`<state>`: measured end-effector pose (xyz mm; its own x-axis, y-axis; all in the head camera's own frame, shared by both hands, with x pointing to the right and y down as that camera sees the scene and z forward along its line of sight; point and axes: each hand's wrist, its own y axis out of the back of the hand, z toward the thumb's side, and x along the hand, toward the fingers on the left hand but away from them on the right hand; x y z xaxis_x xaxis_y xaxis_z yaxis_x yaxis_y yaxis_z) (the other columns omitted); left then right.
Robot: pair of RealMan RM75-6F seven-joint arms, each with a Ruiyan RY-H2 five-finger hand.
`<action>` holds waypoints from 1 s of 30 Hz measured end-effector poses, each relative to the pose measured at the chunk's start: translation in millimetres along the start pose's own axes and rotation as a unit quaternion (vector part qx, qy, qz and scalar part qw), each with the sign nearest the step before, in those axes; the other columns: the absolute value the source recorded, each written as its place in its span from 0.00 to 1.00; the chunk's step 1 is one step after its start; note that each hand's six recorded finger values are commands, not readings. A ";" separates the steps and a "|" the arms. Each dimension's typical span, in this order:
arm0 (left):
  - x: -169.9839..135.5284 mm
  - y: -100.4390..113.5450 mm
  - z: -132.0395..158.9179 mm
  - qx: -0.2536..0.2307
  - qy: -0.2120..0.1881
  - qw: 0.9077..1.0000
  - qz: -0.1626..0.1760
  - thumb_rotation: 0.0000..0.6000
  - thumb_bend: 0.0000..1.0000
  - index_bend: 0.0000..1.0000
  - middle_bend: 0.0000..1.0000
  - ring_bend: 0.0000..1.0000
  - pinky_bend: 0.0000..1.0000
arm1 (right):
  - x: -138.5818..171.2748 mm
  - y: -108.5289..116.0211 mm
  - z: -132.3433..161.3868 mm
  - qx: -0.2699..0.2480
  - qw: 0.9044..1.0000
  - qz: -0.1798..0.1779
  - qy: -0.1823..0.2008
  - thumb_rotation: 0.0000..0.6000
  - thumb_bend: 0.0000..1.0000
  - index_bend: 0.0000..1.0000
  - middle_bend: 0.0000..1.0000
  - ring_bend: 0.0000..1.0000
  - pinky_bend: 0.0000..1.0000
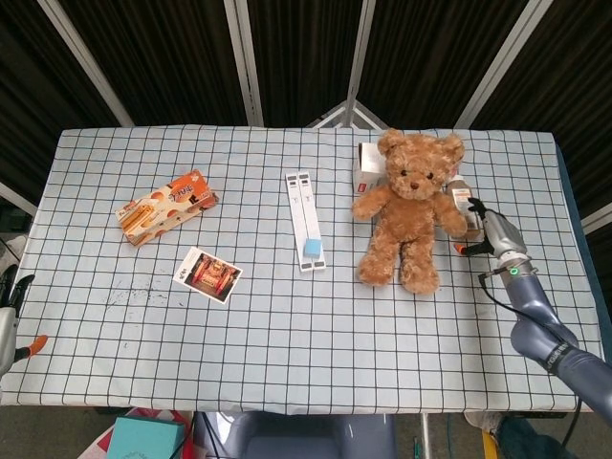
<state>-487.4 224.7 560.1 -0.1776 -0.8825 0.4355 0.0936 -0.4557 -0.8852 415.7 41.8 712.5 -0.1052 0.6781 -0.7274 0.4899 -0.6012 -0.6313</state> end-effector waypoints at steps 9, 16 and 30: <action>-2.8 1.6 1.5 -0.006 -0.007 1.000 -0.001 1.00 0.24 0.13 0.00 0.00 0.03 | 59.4 32.9 -36.4 -0.023 0.999 -0.034 -0.001 1.00 0.29 0.03 0.15 0.09 0.00; -7.4 2.5 5.0 -0.007 -0.020 1.000 -0.001 1.00 0.24 0.13 0.00 0.00 0.03 | 128.3 29.2 -63.9 0.009 0.995 -0.092 0.020 1.00 0.29 0.03 0.15 0.09 0.00; -9.0 4.8 7.3 -0.013 -0.036 0.999 -0.001 1.00 0.24 0.13 0.00 0.00 0.03 | 220.8 12.0 -81.8 0.258 0.935 -0.228 0.085 1.00 0.29 0.03 0.14 0.04 0.00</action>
<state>-478.2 229.6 553.2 -0.1071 -0.8878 0.4477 0.0675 -0.4557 -0.8876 469.2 218.9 566.3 -0.0400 0.9448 -0.3253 -0.0603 -0.3273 -0.9430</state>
